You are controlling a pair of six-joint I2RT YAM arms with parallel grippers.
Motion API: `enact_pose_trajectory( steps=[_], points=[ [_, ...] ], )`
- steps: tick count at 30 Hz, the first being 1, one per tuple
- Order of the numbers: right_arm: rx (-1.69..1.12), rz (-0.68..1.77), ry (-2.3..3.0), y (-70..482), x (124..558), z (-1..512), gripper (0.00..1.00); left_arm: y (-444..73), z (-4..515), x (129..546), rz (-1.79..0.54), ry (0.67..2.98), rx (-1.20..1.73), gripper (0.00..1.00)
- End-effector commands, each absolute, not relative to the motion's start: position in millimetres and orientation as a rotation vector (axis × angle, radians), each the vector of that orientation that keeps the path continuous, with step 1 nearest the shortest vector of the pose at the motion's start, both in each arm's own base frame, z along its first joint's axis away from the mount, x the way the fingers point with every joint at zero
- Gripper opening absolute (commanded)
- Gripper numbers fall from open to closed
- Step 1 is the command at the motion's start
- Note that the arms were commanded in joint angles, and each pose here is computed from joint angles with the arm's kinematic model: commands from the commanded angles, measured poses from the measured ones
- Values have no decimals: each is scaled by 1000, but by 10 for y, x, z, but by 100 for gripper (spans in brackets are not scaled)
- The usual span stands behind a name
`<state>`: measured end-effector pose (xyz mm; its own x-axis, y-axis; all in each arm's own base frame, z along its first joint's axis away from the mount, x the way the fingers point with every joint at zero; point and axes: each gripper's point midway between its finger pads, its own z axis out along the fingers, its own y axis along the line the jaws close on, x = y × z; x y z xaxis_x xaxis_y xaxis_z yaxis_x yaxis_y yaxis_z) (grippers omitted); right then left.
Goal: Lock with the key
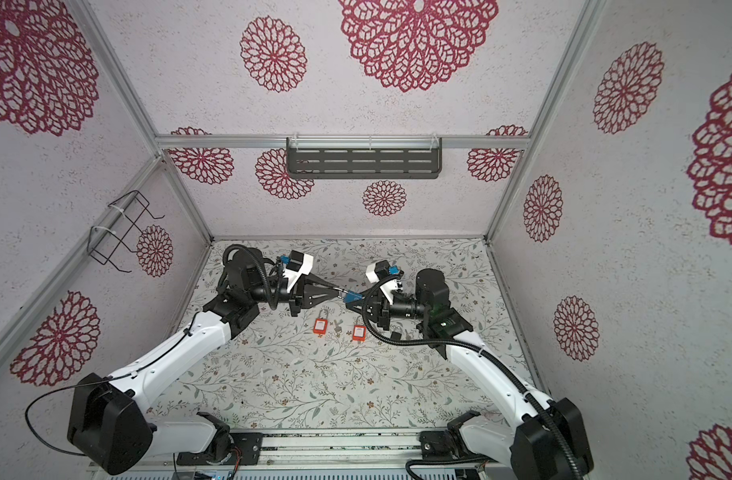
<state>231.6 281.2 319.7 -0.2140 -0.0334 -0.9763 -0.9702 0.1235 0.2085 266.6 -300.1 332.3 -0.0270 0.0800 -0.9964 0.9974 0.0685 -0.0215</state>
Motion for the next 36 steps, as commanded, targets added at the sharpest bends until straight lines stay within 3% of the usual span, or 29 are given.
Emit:
enact_pose_trajectory(
  steps=[1, 3, 20, 31, 36],
  points=[
    [-1075, 1218, 1325, 2812, 2278, 3541, 2, -2928, 3364, 2715, -993, 1365, 1211, 46],
    [-1066, 1231, 1328, 2815, 2279, 3532, 1, -2881, 3435, 2724, -916, 1380, 1218, 53],
    [-1074, 1232, 1355, 2847, 2337, 3470, 0, -2871, 3232, 2738, -604, 1525, 1296, 51],
    [-1080, 1232, 1371, 2846, 2312, 3438, 0, -2937, 3300, 2649, -629, 1479, 1317, 41],
    [-1088, 1226, 1382, 2850, 2317, 3415, 0, -2968, 3327, 2627, -635, 1464, 1323, 28]
  ],
)
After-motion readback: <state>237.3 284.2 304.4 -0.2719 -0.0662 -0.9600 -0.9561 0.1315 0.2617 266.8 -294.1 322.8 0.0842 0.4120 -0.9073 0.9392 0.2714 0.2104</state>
